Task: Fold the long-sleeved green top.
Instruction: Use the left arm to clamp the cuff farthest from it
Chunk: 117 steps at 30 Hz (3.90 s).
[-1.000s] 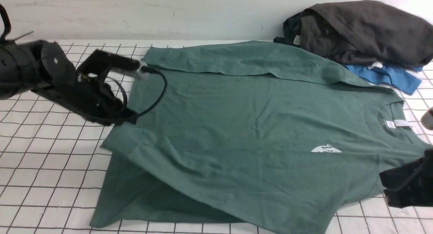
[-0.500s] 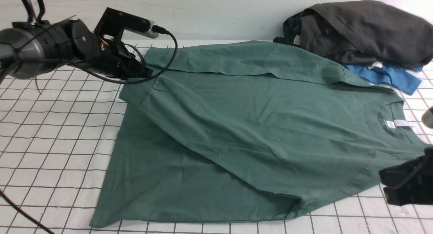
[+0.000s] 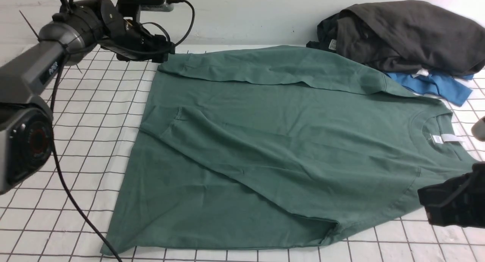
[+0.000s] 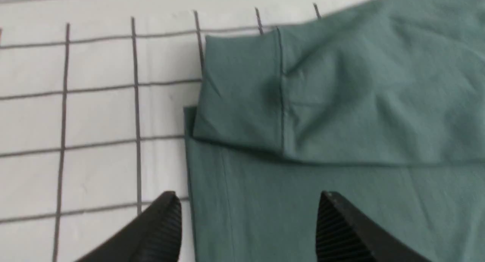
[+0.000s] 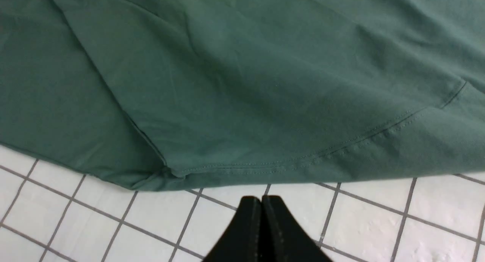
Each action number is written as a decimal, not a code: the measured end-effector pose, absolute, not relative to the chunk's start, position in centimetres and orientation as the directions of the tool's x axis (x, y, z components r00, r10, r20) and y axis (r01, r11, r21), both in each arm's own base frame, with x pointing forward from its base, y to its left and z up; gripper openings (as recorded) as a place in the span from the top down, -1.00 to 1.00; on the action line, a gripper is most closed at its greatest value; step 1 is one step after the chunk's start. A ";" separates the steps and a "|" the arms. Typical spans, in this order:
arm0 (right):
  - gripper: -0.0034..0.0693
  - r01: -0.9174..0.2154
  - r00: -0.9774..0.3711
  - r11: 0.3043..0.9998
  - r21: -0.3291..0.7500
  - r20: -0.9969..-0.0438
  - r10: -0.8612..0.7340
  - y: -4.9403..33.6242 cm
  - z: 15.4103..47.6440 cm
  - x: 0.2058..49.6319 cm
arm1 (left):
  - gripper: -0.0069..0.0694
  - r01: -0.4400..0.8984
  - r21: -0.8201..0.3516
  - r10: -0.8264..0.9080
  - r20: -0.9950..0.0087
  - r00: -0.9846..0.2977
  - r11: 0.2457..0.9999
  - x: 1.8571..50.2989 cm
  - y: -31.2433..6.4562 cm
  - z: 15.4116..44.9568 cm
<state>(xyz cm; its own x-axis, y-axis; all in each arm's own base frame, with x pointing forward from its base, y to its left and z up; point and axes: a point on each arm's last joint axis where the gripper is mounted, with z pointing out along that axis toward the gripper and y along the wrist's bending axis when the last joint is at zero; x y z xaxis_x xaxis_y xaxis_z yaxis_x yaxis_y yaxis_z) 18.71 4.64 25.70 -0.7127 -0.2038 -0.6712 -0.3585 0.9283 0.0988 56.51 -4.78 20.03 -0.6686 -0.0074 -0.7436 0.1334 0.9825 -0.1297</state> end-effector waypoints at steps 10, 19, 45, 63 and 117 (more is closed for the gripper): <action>0.94 -0.339 -0.742 0.920 0.196 -0.656 -0.134 5.2 25.8 18.5 | -0.24 0.090 -0.164 -0.075 -0.786 -0.613 0.982 60.2 -4.8 12.8; 0.94 -0.353 -0.718 0.920 0.169 -0.679 -0.151 5.1 25.9 18.7 | 0.77 0.119 -0.115 -0.022 -0.806 -0.592 0.986 60.4 -4.5 12.6; 0.94 -0.449 -0.665 0.890 0.076 -0.694 -0.276 5.1 25.9 18.7 | -0.40 0.180 -0.042 0.133 -0.514 -0.847 0.983 54.9 -3.2 22.4; -0.25 -0.604 -0.687 0.787 0.124 -0.583 -0.435 9.0 24.1 18.2 | -0.40 0.163 -0.104 0.124 -0.313 -0.942 0.981 25.5 -4.2 24.7; 0.76 -0.743 -0.663 0.657 0.123 -0.267 -0.700 14.5 17.3 21.5 | 0.69 0.187 -0.156 0.204 0.099 -0.974 0.970 21.5 -4.3 18.1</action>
